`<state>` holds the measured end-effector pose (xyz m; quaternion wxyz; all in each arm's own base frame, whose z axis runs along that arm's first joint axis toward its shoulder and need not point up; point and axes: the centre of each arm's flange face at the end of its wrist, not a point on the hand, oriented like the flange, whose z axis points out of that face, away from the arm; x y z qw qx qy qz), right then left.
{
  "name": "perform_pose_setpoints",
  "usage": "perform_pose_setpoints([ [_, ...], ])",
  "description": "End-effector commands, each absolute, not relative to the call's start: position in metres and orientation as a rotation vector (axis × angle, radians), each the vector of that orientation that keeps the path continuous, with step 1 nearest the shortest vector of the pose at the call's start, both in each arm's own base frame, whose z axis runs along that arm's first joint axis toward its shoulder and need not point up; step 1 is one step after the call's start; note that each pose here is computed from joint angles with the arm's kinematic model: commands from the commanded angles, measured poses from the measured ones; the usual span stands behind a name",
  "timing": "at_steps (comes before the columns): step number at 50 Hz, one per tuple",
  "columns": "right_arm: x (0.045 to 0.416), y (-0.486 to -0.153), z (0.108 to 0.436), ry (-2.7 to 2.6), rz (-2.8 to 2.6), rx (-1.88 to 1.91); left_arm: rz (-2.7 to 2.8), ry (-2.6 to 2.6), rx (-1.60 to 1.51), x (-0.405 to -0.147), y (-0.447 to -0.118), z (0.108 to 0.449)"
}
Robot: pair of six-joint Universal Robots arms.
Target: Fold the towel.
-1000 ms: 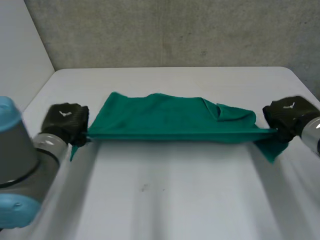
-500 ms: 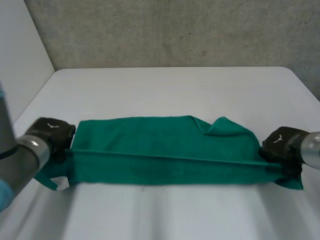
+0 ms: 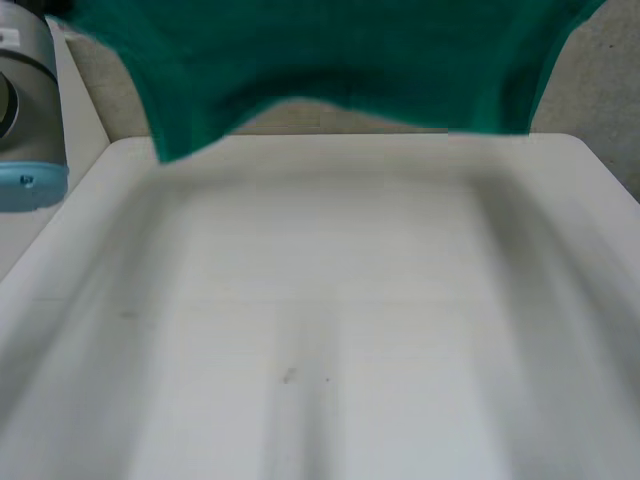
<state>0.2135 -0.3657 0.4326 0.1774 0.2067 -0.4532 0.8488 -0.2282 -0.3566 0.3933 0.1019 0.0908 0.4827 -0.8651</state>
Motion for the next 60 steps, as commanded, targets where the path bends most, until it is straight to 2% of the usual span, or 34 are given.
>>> perform_pose_setpoints([
  [1, 0.220, -0.372, 0.367, -1.523, 2.257, 0.754, -2.404, 1.697, 0.389, -0.226, -0.356, 0.332],
  [4, 0.222, -0.377, 0.327, -1.647, 2.178, 0.831, -2.358, 1.797, 0.443, -0.228, -0.357, 0.301],
  [6, 0.223, -0.378, 0.315, -1.683, 2.156, 0.851, -2.322, 1.855, 0.474, -0.230, -0.357, 0.281],
  [7, 0.225, -0.383, 0.282, -1.776, 2.085, 0.894, -2.275, 1.913, 0.507, -0.231, -0.357, 0.261],
  [9, 0.225, -0.385, 0.271, -1.809, 2.057, 0.906, -2.179, 2.014, 0.555, -0.233, -0.355, 0.226],
  [11, 0.225, -0.387, 0.226, -1.931, 1.946, 0.958, -2.117, 2.075, 0.586, -0.234, -0.351, 0.205],
  [12, 0.225, -0.387, 0.226, -1.932, 1.945, 0.958, -2.058, 2.129, 0.611, -0.234, -0.347, 0.186],
  [15, 0.222, -0.381, 0.184, -2.073, 1.798, 1.015, -1.968, 2.192, 0.649, -0.232, -0.338, 0.165],
  [19, 0.216, -0.364, 0.169, -2.183, 1.659, 1.077, -1.853, 2.264, 0.665, -0.222, -0.323, 0.146],
  [22, 0.212, -0.347, 0.174, -2.210, 1.558, 1.144, -1.761, 2.300, 0.707, -0.215, -0.306, 0.142],
  [23, 0.208, -0.330, 0.181, -2.206, 1.474, 1.220, -1.729, 2.307, 0.727, -0.213, -0.299, 0.143],
  [24, 0.206, -0.320, 0.183, -2.201, 1.419, 1.270, -1.612, 2.321, 0.785, -0.200, -0.279, 0.150],
  [26, 0.201, -0.299, 0.184, -2.188, 1.295, 1.381, -1.499, 2.340, 0.840, -0.191, -0.262, 0.152],
  [27, 0.195, -0.278, 0.182, -2.171, 1.151, 1.498, -1.433, 2.351, 0.875, -0.186, -0.254, 0.153],
  [28, 0.190, -0.267, 0.180, -2.164, 1.074, 1.552, -1.299, 2.371, 0.971, -0.181, -0.233, 0.153],
  [30, 0.184, -0.259, 0.179, -2.159, 1.005, 1.594, -1.230, 2.380, 1.022, -0.178, -0.222, 0.153],
  [31, 0.169, -0.242, 0.181, -2.134, 0.873, 1.675, -1.169, 2.384, 1.072, -0.176, -0.213, 0.153],
  [32, 0.165, -0.240, 0.182, -2.127, 0.857, 1.685, -1.050, 2.388, 1.176, -0.172, -0.192, 0.160],
  [34, 0.162, -0.242, 0.187, -2.109, 0.888, 1.665, -1.042, 2.379, 1.196, -0.172, -0.189, 0.162],
  [40, 0.164, -0.272, 0.198, -2.036, 1.111, 1.499, -1.289, 2.294, 1.142, -0.184, -0.214, 0.178],
  [42, 0.169, -0.285, 0.193, -2.052, 1.181, 1.438, -1.321, 2.285, 1.128, -0.186, -0.220, 0.178],
  [45, 0.180, -0.297, 0.184, -2.072, 1.241, 1.412, -1.475, 2.230, 1.074, -0.205, -0.256, 0.171],
  [46, 0.191, -0.304, 0.179, -2.075, 1.278, 1.408, -1.475, 2.230, 1.074, -0.205, -0.256, 0.171],
  [47, 0.196, -0.307, 0.178, -2.073, 1.299, 1.408, -1.556, 2.189, 1.051, -0.216, -0.275, 0.171],
  [50, 0.210, -0.322, 0.171, -2.061, 1.367, 1.380, -1.598, 2.165, 1.034, -0.225, -0.292, 0.166],
  [60, 0.222, -0.370, 0.151, -1.993, 1.420, 1.257, -1.771, 2.005, 0.956, -0.254, -0.370, 0.145],
])
